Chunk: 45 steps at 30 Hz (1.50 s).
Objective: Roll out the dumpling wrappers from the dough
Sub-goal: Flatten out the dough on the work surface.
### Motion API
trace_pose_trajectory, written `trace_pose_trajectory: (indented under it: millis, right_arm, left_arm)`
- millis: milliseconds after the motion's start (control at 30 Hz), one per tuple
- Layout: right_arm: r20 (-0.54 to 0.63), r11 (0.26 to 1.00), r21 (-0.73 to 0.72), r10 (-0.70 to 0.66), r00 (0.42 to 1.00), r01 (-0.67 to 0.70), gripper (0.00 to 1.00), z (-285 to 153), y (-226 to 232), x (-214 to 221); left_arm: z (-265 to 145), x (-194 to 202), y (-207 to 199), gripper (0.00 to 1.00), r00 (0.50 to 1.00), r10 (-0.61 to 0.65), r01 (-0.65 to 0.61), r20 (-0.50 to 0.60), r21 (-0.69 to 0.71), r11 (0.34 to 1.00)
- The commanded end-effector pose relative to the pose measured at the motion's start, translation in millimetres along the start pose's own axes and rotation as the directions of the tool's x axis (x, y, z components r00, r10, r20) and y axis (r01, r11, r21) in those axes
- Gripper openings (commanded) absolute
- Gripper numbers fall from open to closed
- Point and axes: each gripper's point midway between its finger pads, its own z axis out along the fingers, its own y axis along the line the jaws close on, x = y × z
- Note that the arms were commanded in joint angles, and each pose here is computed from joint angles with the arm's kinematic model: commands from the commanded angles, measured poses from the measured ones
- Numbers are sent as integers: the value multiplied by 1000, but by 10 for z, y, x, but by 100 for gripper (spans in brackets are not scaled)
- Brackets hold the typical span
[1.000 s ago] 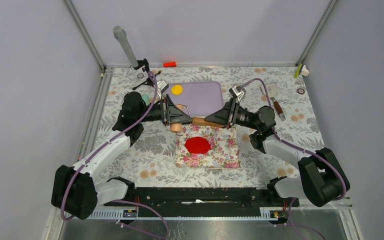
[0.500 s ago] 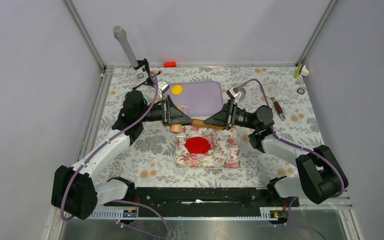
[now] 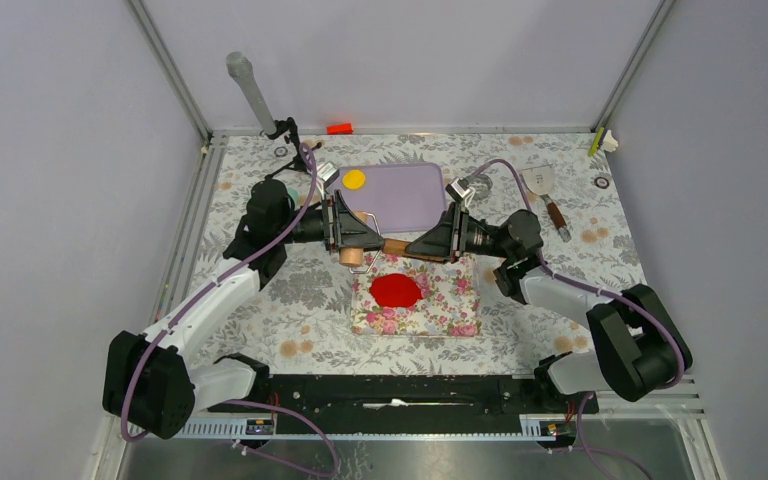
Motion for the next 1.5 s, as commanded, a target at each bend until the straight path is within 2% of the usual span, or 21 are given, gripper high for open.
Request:
trace_pose_trajectory:
  millis: [0,133,367,467,533,600,700,767,800,833,900,967,1100,1200,1300,1467]
  right_arm:
    - [-12,995,-53,-88,996,87,51,62,170,-38]
    - [10,994,-67,-86,996,86,49,72,196,-72]
    - [17,992,-103,-74,997,76,53,78,239,-88]
    - [20,992,-105,-73,997,75,51,88,245,-101]
    - [23,992,-105,-73,997,75,43,90,245,-110]
    - [25,991,-106,-74,997,76,30,92,252,-108]
    - [29,992,-105,-68,997,71,18,96,254,-111]
    - [35,994,-91,-52,998,55,0,100,230,-123]
    - [38,995,-84,-49,998,52,0,100,230,-129]
    - [42,996,-75,-47,998,50,0,99,217,-131]
    - [45,998,-43,-32,998,34,0,98,174,-134]
    - [42,1000,-2,-26,999,26,0,96,123,-129]
    - [78,994,104,-37,996,29,0,68,31,-174]
    - [73,984,172,-50,996,36,0,41,-23,-183]
    - [63,969,247,-45,997,28,0,-28,-106,-181]
    - [69,918,394,23,997,-48,0,-262,-253,-229]
  left_arm:
    - [-1,-164,-270,0,992,118,-120,41,48,992]
    - [1,-155,-243,0,993,110,-112,40,44,993]
    - [0,-141,-225,0,994,106,-108,37,43,993]
    - [-2,-138,-225,0,994,105,-106,37,43,993]
    - [-4,-133,-225,0,994,105,-106,36,43,993]
    - [-5,-132,-222,0,994,104,-105,38,42,994]
    - [-5,-131,-210,0,994,100,-101,40,39,994]
    - [-3,-133,-182,0,995,91,-92,43,30,995]
    - [1,-135,-161,0,995,86,-87,44,22,996]
    - [3,-134,-136,5,996,81,-82,45,14,997]
    - [5,-134,-93,24,996,73,-73,48,-1,997]
    - [3,-136,-74,34,996,73,-72,53,-11,997]
    - [-9,-150,-22,71,996,71,-68,58,-51,996]
    - [-44,-181,-8,88,995,79,-74,69,-67,995]
    - [-114,-234,13,98,992,90,-83,84,-88,993]
    - [-353,-317,279,99,987,111,-75,118,-274,959]
